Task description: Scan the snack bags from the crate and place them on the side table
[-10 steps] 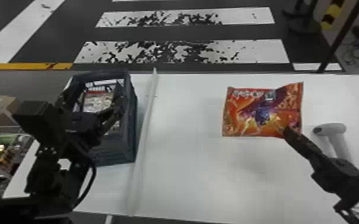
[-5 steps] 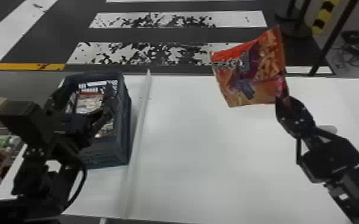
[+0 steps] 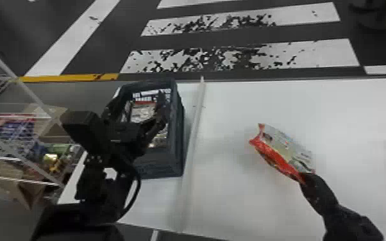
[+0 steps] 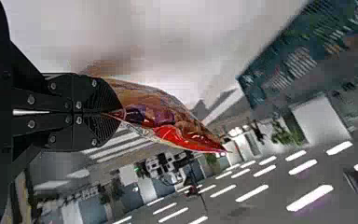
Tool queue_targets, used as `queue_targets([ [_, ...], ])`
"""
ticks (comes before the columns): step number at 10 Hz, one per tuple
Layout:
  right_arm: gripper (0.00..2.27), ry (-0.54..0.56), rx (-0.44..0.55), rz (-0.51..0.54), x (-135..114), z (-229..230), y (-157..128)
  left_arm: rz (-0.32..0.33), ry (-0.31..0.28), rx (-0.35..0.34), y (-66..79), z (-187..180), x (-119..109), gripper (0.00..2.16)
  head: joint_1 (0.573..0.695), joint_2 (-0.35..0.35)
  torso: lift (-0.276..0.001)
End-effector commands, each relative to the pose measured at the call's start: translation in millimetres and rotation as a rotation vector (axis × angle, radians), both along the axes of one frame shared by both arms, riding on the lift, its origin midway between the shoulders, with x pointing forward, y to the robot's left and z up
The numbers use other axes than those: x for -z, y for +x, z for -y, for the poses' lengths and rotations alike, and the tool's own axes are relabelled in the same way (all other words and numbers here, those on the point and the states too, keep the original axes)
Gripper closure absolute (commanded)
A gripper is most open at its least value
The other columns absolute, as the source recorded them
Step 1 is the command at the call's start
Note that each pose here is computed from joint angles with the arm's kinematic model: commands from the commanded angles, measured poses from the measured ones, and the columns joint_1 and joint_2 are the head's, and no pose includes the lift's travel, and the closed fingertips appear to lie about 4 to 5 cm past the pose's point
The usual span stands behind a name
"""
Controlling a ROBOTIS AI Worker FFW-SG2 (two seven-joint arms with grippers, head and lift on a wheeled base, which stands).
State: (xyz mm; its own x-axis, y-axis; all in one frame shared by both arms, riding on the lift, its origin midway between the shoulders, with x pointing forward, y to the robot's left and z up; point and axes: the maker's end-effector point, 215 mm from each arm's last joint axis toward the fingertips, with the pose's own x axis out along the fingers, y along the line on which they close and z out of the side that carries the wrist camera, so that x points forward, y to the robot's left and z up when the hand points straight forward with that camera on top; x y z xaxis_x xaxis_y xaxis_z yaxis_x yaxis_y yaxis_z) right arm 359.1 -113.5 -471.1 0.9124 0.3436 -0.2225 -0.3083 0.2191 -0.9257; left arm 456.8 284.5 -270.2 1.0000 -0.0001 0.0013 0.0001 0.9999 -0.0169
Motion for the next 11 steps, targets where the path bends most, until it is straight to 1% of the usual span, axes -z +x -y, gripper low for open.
queue_targets([
  [1, 2.24, -0.233, 0.074, 0.02, 32, 29, 2, -0.002, -0.005, -0.001, 0.0, 0, 1, 0.08, 0.695, 0.237, -0.094],
  [2, 2.19, -0.27, 0.08, 0.011, 40, 31, -2, -0.003, -0.007, -0.001, 0.0, 0, 2, 0.08, 0.695, 0.221, -0.094],
  [3, 1.84, -0.251, 0.076, 0.008, 38, 25, -4, -0.003, -0.008, -0.002, 0.4, -1, 2, 0.08, 0.695, 0.2, -0.094],
  [4, 0.94, -0.182, 0.078, -0.002, 24, 19, -5, -0.004, -0.008, -0.003, 0.3, -2, 3, 0.08, 0.695, 0.199, -0.094],
  [5, 0.09, -0.093, 0.083, -0.048, 8, 14, -5, -0.004, -0.009, -0.003, 0.3, -2, 3, 0.08, 0.695, 0.203, -0.094],
  [6, 0.0, -0.015, 0.089, -0.088, -7, 11, -1, -0.004, -0.01, -0.004, 0.2, -2, 3, 0.08, 0.695, 0.213, -0.094],
  [8, 0.06, 0.215, 0.07, -0.274, -26, 7, 6, -0.003, -0.02, -0.009, -0.3, -7, 3, 0.08, 0.695, 0.228, -0.094],
  [10, 0.06, 0.462, 0.073, -0.479, -36, 18, 12, -0.003, -0.021, -0.014, -0.2, -10, 3, 0.08, 0.695, 0.237, -0.094],
  [11, 0.06, 0.524, 0.09, -0.579, -31, 29, 15, -0.003, -0.021, -0.014, 0.2, -10, 3, 0.08, 0.695, 0.236, -0.094],
])
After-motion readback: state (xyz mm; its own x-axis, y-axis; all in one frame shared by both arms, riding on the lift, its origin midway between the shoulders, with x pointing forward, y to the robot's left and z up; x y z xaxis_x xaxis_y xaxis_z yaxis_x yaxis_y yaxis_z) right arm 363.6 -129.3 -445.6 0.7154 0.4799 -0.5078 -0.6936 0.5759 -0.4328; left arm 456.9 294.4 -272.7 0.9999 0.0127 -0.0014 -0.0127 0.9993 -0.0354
